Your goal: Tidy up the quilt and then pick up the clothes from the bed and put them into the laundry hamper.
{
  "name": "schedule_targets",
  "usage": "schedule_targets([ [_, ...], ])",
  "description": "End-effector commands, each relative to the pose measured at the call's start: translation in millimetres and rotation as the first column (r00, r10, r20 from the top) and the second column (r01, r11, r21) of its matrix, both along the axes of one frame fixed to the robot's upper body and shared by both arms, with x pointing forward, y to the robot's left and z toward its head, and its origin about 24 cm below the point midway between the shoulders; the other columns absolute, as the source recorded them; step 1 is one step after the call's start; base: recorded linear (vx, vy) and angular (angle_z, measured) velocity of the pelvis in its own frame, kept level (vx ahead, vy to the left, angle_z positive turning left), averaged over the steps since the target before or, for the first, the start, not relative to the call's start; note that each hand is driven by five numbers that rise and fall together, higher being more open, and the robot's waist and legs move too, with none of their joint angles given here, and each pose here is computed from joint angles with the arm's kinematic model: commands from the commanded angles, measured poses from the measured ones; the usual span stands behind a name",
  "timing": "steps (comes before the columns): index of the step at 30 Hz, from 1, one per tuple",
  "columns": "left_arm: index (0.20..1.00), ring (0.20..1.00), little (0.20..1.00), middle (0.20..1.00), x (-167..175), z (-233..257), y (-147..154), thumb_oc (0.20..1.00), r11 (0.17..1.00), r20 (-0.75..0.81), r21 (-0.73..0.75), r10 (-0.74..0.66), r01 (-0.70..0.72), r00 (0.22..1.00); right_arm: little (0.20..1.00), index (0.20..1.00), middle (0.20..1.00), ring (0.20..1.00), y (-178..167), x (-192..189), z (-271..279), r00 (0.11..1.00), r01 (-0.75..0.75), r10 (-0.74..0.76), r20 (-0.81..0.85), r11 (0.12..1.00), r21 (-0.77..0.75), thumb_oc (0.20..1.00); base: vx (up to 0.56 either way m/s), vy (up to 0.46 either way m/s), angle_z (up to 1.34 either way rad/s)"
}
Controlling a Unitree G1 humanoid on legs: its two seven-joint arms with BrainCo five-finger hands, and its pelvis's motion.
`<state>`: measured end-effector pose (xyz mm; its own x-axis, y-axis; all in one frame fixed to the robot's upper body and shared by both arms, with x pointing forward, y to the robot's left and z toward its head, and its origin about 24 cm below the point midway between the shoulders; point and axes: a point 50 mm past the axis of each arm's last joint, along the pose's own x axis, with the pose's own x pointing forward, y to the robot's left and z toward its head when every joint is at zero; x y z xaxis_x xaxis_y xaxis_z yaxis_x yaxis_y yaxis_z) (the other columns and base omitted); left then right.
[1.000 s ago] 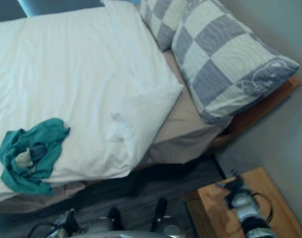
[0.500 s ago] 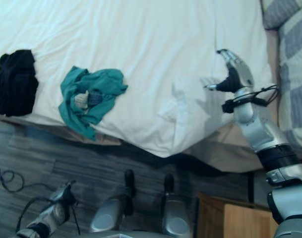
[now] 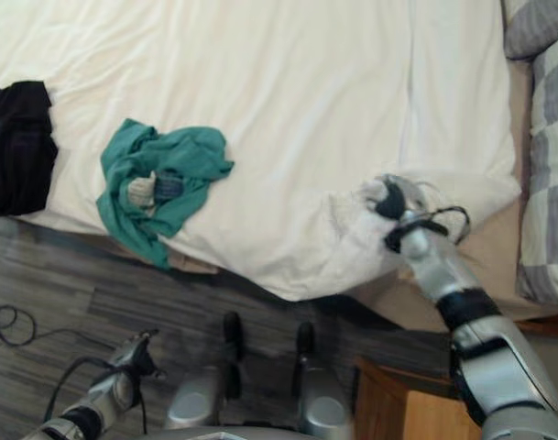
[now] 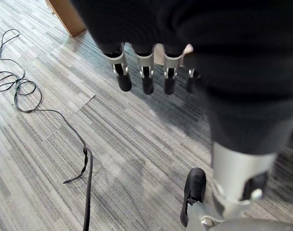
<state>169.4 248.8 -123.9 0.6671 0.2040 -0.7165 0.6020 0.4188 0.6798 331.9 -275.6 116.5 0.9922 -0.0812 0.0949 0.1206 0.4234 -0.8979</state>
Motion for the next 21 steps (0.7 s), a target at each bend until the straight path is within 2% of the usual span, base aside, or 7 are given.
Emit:
schedule_targets([
  [1,1.0,1.0,1.0,1.0,-25.9,-8.2,15.2,1.0,0.998,-0.092,0.064,0.029,-0.023,0.995,0.36,0.36,0.36,0.36,-39.3,-36.8,23.6,0.987,0.096,-0.089,0.131,0.994,-0.046,0.36,0.07,0.071,-0.21],
  [2,1.0,1.0,1.0,1.0,-30.5,-9.6,16.2,1.0,0.997,-0.098,0.064,0.045,-0.039,0.994,1.0,1.0,1.0,1.0,-50.3,-58.7,29.4,0.969,0.136,-0.125,0.212,0.99,-0.04,1.0,0.08,0.077,-0.55],
  [13,1.0,1.0,1.0,1.0,-37.1,-15.2,-0.4,1.0,0.999,-0.103,0.013,0.041,-0.04,0.994,1.0,1.0,1.0,1.0,-64.3,-118.1,59.0,0.665,0.168,-0.449,0.597,0.868,0.466,1.0,0.04,0.049,-0.37],
  [14,1.0,1.0,1.0,1.0,-32.6,-13.9,-2.4,1.0,1.0,-0.093,0.008,0.025,-0.024,0.995,0.884,0.884,0.884,0.884,-50.5,-100.0,69.5,0.691,0.093,-0.379,0.616,0.891,0.444,0.884,0.0,0.0,0.0],
  [15,1.0,1.0,1.0,1.0,-32.2,-13.7,-2.2,1.0,1.0,-0.091,0.007,0.028,-0.028,0.995,0.322,0.322,0.322,0.322,-50.0,-98.4,70.1,0.691,0.09,-0.376,0.617,0.892,0.443,0.322,-0.04,-0.021,0.02],
  [16,1.0,1.0,1.0,1.0,-28.3,-12.2,-2.9,1.0,1.0,-0.083,0.011,0.009,-0.008,0.997,0.2,0.2,0.2,0.2,-36.2,-82.8,74.8,0.73,0.038,-0.305,0.611,0.912,0.409,0.2,-0.03,-0.017,0.18],
  [21,1.0,1.0,1.0,1.0,-16.7,-9.5,-9.6,1.0,0.997,-0.067,0.018,-0.067,0.068,0.996,0.2,0.2,0.2,0.2,-38.9,-21.0,24.3,0.902,0.216,-0.318,0.292,0.918,0.331,0.2,-0.08,-0.013,0.29],
])
